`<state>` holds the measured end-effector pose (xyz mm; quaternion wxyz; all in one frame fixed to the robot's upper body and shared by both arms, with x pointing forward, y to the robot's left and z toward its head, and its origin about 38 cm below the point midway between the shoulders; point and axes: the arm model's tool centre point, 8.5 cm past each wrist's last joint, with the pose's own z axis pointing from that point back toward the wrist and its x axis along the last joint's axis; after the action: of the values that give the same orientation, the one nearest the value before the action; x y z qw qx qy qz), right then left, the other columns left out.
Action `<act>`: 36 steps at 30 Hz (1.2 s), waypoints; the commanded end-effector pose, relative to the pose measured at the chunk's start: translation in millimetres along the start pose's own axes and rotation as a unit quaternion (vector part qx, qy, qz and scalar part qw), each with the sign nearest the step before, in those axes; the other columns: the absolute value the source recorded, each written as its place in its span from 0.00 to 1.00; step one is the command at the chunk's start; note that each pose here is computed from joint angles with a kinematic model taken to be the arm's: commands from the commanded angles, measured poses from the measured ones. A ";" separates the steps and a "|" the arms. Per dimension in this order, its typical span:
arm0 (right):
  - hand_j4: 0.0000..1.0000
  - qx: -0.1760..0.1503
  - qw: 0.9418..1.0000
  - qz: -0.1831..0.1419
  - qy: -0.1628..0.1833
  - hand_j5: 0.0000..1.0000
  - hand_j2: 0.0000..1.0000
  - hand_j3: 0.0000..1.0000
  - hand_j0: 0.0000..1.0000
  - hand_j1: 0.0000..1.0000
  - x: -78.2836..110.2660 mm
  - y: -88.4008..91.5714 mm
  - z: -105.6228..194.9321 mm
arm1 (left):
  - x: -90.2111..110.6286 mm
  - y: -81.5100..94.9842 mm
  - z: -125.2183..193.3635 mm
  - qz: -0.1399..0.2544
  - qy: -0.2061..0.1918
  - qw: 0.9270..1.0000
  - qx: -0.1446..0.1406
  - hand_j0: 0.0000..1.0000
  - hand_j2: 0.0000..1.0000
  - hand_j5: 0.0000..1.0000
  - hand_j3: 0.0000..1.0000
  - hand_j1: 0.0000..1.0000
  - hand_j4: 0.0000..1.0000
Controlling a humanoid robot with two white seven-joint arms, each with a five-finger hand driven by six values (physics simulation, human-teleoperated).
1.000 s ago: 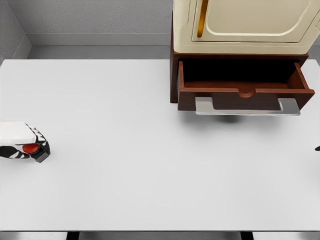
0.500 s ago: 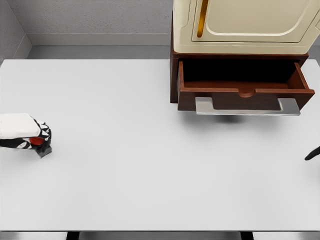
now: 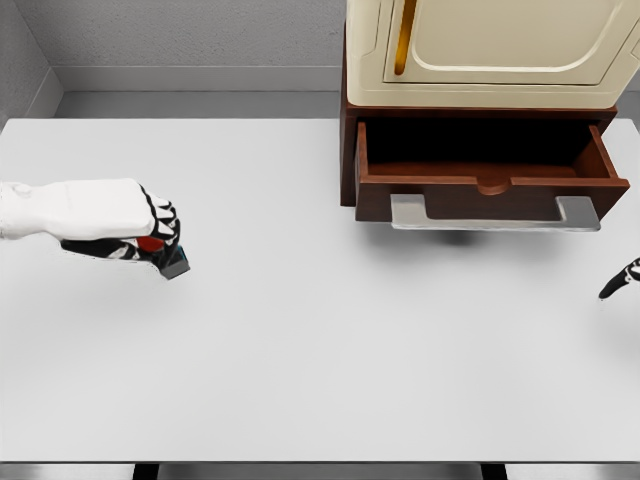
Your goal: Put the switch into the drawer with left arm, and close the drawer with right arm
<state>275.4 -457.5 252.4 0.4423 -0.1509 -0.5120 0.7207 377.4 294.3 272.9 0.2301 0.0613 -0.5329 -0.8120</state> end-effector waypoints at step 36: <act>0.67 -0.017 1.000 0.013 -0.002 0.67 0.67 0.67 0.67 0.67 0.6 -14.2 -1.9 | 65.2 188.0 -189.4 -0.048 -0.217 0.962 0.156 0.33 0.33 0.33 0.33 0.33 0.33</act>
<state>283.2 -454.8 264.1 0.4271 -0.1656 -0.5221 0.7194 426.7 60.0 388.2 0.0223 -0.0348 -0.6865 -0.7259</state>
